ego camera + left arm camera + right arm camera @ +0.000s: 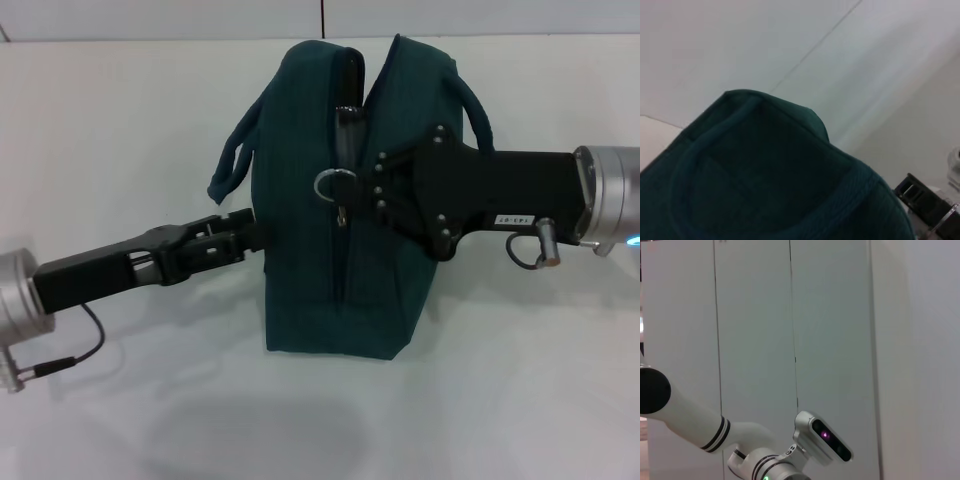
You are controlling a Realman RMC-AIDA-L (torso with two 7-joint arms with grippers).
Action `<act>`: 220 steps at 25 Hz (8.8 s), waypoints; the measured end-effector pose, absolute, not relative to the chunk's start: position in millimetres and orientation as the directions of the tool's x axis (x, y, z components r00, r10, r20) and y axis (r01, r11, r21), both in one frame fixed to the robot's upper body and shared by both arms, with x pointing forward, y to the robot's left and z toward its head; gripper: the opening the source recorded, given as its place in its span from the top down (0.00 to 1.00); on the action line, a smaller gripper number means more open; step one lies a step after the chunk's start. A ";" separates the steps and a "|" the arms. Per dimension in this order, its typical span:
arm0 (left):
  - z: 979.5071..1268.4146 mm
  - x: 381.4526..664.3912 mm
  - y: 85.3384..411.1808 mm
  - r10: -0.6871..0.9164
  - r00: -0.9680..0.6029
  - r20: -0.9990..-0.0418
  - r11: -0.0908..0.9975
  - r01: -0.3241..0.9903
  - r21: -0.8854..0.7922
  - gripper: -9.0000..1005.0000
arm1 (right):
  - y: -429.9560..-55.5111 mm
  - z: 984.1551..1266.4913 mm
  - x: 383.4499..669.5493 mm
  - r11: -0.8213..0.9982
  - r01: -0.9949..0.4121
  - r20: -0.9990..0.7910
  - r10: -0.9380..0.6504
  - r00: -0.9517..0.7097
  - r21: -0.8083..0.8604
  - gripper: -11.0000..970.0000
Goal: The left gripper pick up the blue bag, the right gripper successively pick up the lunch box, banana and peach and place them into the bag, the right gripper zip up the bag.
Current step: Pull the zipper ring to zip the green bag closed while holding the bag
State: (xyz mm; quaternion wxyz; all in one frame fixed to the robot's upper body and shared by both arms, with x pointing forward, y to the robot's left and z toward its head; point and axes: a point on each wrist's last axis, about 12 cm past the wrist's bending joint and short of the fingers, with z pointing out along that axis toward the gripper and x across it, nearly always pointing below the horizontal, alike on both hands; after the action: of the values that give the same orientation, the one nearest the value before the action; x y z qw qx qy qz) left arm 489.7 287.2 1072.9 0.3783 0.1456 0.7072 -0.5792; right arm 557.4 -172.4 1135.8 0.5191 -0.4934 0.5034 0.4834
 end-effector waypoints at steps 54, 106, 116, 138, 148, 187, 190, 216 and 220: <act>1073.1 497.3 261.7 -0.204 -0.653 -0.729 0.230 0.692 -0.685 0.84 | -185.8 1132.0 559.7 0.135 -0.987 -0.992 0.102 -0.071 0.084 0.97; 1063.9 481.4 257.1 -0.185 -0.637 -0.749 0.187 0.725 -0.663 0.94 | -184.4 1139.6 564.6 0.154 -0.981 -0.983 0.164 -0.088 0.114 0.97; 1064.8 473.3 254.8 -0.183 -0.622 -0.761 0.136 0.751 -0.647 0.94 | -190.2 1135.5 561.3 0.174 -0.976 -0.979 0.179 -0.101 0.133 0.97; 1061.8 473.3 249.0 -0.188 -0.615 -0.766 0.133 0.757 -0.640 0.94 | -191.1 1128.4 561.3 0.132 -0.885 -0.877 0.259 -0.404 0.447 0.97; 1062.3 474.2 245.7 -0.160 -0.579 -0.800 0.127 0.791 -0.598 0.94 | -193.4 1117.0 562.4 0.113 -0.751 -0.745 0.286 -0.602 0.650 0.97; 1062.2 460.0 250.9 -0.129 -0.487 -0.864 0.087 0.862 -0.499 0.94 | -212.6 1121.7 574.7 0.204 -0.748 -0.758 0.368 -0.539 0.631 0.99; 1061.9 460.4 251.3 -0.130 -0.485 -0.864 0.095 0.862 -0.498 0.94 | -212.7 1121.2 574.3 0.205 -0.750 -0.760 0.365 -0.538 0.629 0.99; 1059.6 464.0 257.1 -0.151 -0.491 -0.858 0.156 0.845 -0.511 0.53 | -235.3 1134.8 575.2 0.213 -0.810 -0.819 0.338 -0.463 0.546 0.94; 1060.3 464.8 257.2 -0.160 -0.488 -0.858 0.159 0.845 -0.510 0.37 | -231.6 1140.1 581.0 0.206 -0.830 -0.846 0.265 -0.462 0.518 0.77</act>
State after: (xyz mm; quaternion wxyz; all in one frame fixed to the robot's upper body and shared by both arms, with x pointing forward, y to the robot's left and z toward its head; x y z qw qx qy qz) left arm 464.8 257.2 1060.3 0.4268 0.2718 0.6302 -0.5890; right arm 581.0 -231.6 1140.1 0.4660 -0.2274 0.6212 0.5876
